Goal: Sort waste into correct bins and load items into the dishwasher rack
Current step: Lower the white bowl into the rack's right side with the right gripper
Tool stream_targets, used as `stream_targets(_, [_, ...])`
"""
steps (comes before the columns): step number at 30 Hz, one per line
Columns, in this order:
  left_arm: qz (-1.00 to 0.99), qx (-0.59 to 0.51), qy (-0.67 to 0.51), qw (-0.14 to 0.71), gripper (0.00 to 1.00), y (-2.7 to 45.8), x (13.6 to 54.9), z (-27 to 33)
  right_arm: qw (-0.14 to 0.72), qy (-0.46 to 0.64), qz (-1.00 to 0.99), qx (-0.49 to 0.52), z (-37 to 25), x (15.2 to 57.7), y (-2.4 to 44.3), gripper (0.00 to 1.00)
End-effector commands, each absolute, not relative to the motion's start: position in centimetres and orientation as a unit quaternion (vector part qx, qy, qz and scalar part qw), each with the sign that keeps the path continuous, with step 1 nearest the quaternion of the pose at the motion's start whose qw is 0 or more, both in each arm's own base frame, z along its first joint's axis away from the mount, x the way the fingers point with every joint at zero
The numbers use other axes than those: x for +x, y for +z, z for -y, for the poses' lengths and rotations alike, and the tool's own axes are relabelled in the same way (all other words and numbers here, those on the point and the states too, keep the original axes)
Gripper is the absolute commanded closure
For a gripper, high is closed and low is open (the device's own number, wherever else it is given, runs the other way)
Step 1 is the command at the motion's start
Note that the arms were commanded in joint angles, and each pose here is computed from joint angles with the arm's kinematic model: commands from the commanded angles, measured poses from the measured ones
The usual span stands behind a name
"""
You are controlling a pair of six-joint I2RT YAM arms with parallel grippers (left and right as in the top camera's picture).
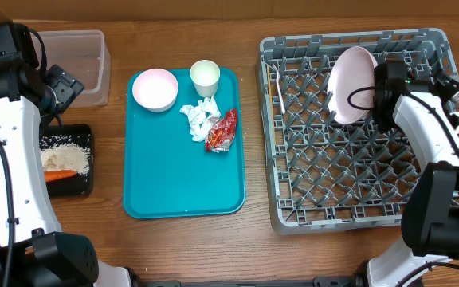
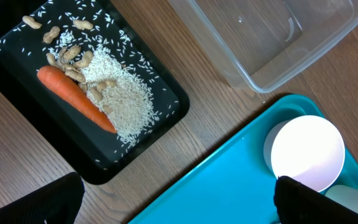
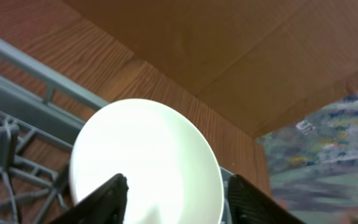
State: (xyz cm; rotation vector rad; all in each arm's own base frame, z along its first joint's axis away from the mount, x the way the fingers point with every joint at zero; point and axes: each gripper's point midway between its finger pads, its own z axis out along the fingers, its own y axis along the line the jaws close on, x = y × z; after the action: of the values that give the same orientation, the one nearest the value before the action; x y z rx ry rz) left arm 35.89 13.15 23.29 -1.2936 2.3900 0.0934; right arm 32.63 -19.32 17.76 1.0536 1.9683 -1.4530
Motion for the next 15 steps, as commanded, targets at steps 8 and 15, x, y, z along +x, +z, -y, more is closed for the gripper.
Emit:
stream_targets(8, [-0.86, -0.463, 0.041, 0.209, 0.0, 23.1, 35.9, -13.3, 0.279, -0.302, -0.797, 0.443, 18.0, 37.2, 21.4, 0.29])
stream_targets(15, [-0.86, -0.463, 0.041, 0.209, 0.0, 23.1, 35.9, -13.3, 0.212, -0.119, -0.861, 0.446, 19.0, 36.5, 18.2, 0.34])
